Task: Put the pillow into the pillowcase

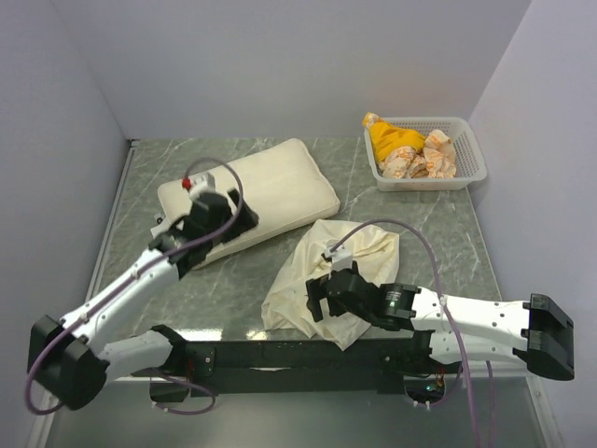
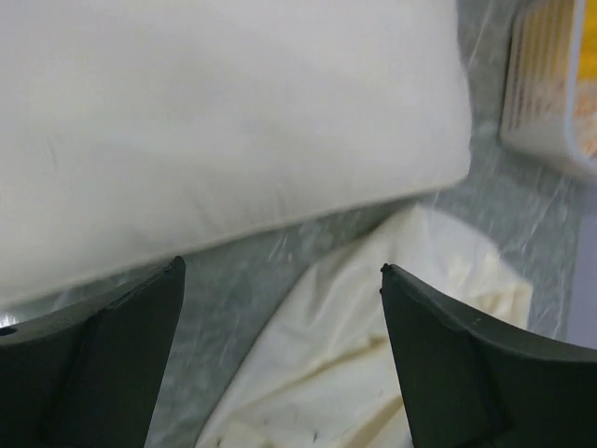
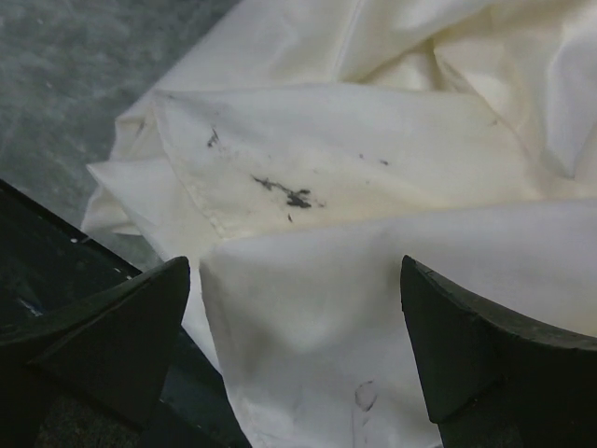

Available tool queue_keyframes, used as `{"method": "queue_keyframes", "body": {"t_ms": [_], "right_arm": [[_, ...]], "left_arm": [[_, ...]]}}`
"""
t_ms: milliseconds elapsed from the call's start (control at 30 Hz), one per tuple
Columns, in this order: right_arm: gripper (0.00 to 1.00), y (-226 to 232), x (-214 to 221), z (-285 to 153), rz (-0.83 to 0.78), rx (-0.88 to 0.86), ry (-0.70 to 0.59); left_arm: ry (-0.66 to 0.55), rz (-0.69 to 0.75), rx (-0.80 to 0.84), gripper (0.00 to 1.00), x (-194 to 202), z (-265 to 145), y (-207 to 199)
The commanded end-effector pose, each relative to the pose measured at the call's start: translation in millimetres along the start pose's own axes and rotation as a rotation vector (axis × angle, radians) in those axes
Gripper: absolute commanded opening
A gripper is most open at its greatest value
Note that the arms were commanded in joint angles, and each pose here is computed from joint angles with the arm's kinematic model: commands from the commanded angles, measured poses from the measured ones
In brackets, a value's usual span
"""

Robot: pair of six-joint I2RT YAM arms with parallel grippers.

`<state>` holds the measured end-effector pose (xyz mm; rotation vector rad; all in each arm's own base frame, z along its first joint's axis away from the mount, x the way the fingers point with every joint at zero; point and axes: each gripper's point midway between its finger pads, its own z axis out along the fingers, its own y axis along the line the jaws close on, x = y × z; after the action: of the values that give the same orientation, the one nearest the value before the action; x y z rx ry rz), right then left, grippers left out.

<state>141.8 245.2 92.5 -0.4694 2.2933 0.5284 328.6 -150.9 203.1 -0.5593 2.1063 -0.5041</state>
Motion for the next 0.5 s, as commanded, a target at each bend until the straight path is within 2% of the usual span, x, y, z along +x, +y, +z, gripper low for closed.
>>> {"method": "queue_keyframes", "body": {"t_ms": [0,133,233,267,300,367,400,467], "right_arm": [[1.0,-20,21,1,0.034,0.133,0.025],[0.95,-29,24,1,0.079,0.2,0.022],[0.87,-25,17,1,0.087,0.196,0.01],[0.82,-25,15,0,0.086,0.196,0.008],[0.7,-23,12,-1,0.083,0.198,0.007],[0.57,-28,7,-3,0.091,0.227,-0.011],[0.44,-29,6,-6,0.09,0.235,-0.013],[0.33,-31,-1,-11,0.106,0.237,-0.038]], "left_arm": [[0.074,-0.061,-0.084,0.89,77,-20,45],[0.198,-0.071,-0.005,0.88,146,-28,57],[0.266,-0.028,0.013,0.88,176,-31,51],[0.278,-0.012,0.014,0.88,183,-32,48],[0.292,0.01,-0.002,0.88,192,-30,49],[0.328,0.051,0.02,0.87,209,-36,38],[0.346,0.078,0.007,0.86,219,-34,40],[0.373,0.11,0.035,0.84,232,-38,30]]}}
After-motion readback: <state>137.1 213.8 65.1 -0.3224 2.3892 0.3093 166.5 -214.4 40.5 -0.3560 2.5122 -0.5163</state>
